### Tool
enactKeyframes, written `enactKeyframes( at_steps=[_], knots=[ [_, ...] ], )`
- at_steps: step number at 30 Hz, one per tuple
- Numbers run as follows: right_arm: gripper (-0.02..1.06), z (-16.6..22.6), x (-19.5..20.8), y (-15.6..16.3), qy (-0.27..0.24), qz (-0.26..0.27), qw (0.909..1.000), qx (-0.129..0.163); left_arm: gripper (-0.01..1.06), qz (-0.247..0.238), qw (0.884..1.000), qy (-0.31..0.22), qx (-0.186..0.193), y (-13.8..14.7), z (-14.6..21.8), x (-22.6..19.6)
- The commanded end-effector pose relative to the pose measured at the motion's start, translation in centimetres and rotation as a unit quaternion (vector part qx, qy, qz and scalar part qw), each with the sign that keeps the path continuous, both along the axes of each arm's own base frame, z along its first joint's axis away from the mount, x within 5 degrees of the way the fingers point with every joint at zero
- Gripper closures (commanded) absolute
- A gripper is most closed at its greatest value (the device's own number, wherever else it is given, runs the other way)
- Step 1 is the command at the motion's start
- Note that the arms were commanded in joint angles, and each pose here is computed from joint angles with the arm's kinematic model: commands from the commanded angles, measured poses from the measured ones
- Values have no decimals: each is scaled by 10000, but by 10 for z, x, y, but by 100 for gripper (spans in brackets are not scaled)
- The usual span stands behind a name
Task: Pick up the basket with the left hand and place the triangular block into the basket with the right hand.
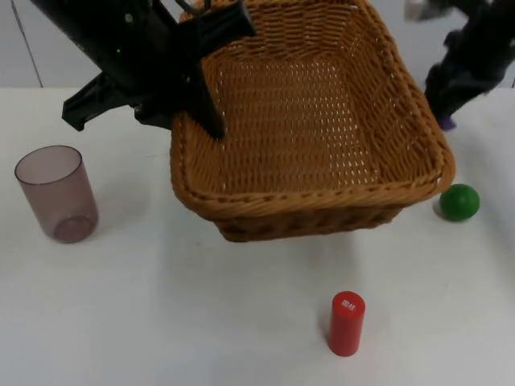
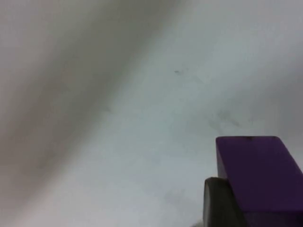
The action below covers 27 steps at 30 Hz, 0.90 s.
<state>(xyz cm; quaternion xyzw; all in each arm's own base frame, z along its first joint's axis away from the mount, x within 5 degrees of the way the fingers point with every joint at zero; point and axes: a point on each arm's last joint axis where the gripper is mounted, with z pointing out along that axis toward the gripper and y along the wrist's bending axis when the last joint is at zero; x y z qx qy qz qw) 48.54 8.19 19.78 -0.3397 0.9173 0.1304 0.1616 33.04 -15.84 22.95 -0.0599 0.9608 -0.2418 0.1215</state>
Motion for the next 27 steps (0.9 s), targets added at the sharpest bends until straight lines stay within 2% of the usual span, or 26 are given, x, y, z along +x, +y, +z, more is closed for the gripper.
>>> enactKeyframes(
  at_steps=[1,2,6,7,9,11,12,16,17,18,21,22,23,24,27],
  knots=[
    [104,42,-13,1,-118,-129,9998,71,105,-68,9999,-56,-108,-2,8,-3],
    [104,42,-13,1,-118,-129,9998,71,105,-68,9999,-56,-108,-2,8,-3],
    [104,113,-44,-9,-705,-578,9958,-64,105,-132,9998,-80,-88,-2,8,-3],
    [104,113,-44,-9,-705,-578,9958,-64,105,-132,9998,-80,-88,-2,8,-3],
    [104,142,-63,-10,-977,-710,9927,33,105,-165,9998,-99,-78,-2,8,-3],
    [104,169,-85,-14,-1375,-992,9854,123,105,-207,9997,-133,-65,-2,8,-3],
    [104,169,-85,-14,-1375,-992,9854,123,105,-207,9997,-133,-65,-2,8,-3],
    [104,198,-133,-29,-2332,-1880,9535,319,105,-198,9996,-199,-73,-3,9,-2],
    [104,198,-133,-29,-2332,-1880,9535,319,105,-198,9996,-199,-73,-3,9,-2],
    [104,198,-153,-32,-2548,-1955,9461,409,105,-191,9995,-220,-83,-3,9,-2],
    [104,197,-194,-31,-2874,-1998,9345,650,105,-228,9993,-277,-83,-3,9,-1],
    [104,197,-194,-31,-2874,-1998,9345,650,105,-228,9993,-277,-83,-3,9,-1],
    [104,194,-207,-30,-2968,-1962,9320,697,105,-257,9992,-290,-106,-3,9,-1],
    [104,190,-218,-26,-2974,-1880,9332,729,105,-275,9991,-298,-121,-4,9,-1],
    [104,180,-243,-7,-2872,-1491,9424,850,105,-308,9990,-294,-132,-6,10,-3]
  ],
)
